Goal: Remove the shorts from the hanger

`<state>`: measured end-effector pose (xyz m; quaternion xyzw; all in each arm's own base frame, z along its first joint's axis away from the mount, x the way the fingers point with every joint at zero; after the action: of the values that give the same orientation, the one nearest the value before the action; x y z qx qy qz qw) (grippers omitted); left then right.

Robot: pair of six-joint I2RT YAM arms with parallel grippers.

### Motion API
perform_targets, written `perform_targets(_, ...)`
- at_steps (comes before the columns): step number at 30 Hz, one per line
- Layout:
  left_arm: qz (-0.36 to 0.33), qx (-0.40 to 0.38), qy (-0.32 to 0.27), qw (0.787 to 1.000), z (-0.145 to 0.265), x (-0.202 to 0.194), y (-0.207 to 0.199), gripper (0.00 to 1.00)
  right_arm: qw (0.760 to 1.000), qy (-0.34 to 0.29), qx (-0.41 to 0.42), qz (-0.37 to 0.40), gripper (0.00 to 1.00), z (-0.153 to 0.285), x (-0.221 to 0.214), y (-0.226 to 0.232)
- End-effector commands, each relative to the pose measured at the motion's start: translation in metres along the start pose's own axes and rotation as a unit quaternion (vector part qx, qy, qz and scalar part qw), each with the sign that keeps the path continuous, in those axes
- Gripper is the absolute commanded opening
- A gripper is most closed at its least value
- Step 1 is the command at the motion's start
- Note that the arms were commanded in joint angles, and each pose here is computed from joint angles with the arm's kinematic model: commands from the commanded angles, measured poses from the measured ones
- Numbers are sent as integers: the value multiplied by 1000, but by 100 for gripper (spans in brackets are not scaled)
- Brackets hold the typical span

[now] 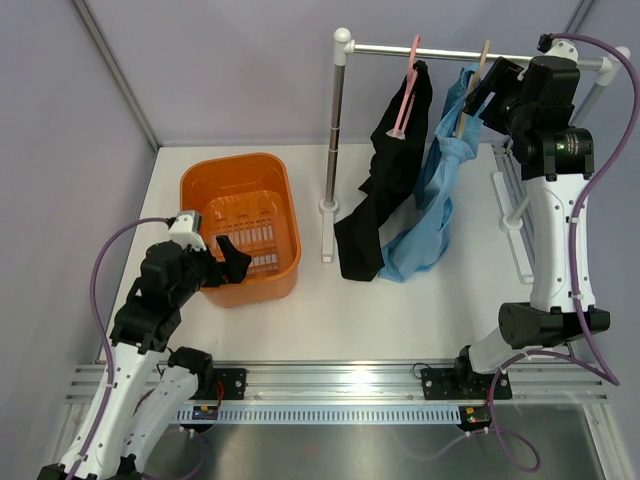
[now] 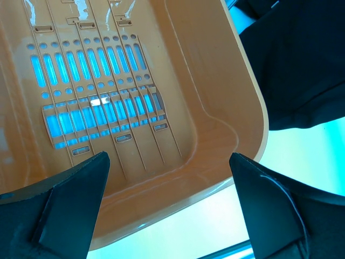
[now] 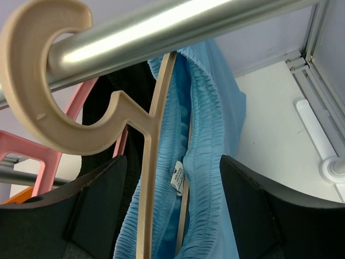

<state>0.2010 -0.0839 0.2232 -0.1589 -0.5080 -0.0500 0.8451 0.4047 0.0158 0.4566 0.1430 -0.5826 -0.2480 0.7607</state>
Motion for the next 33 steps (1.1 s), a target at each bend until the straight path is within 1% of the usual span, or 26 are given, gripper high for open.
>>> perform_targets(1,-2,-13,-36,999,2,16,-5,99,1000,-13,25,12,77,10,11,10)
perform_targets(4,-2,-13,-36,999,2,16,-5,99,1000,-10,16,17,75,2,7,7)
perform_targets(7,-2,-14,-33,999,1,15,-5,99,999,-22,3,28,73,-3,7,7)
perform_targets(9,-3,-14,-33,999,1,15,-5,99,999,-23,4,42,73,-3,3,14)
perform_targets(13,-3,-15,-32,999,1,15,-5,99,997,-39,-28,66,73,-7,1,17)
perform_targets(15,-2,-15,-33,999,1,15,-5,99,996,-39,-28,78,73,-9,-4,23)
perform_targets(21,-3,-15,-32,999,1,15,-5,99,990,-73,-75,100,73,-17,0,21)
perform_targets(24,-4,-17,-32,999,1,15,-6,99,987,-87,-91,105,72,-22,2,19)
perform_targets(28,-4,-17,-32,999,1,15,-6,99,984,-107,-91,107,67,-28,8,23)
perform_targets(33,-3,-18,-30,999,0,14,-6,99,983,-110,-93,116,64,-36,7,26)
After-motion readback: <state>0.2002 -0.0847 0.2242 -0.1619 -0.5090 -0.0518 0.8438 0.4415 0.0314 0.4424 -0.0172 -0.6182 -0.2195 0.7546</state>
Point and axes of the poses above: each gripper's point midway between its finger pads, its own z axis back along the fingers, its own y axis along the line the jaws close on, x = y × z, the point moved 2 cm from there along z, back along the fingers, and after that the axes turned 10 degrees about -z, right-handed, at the moved point
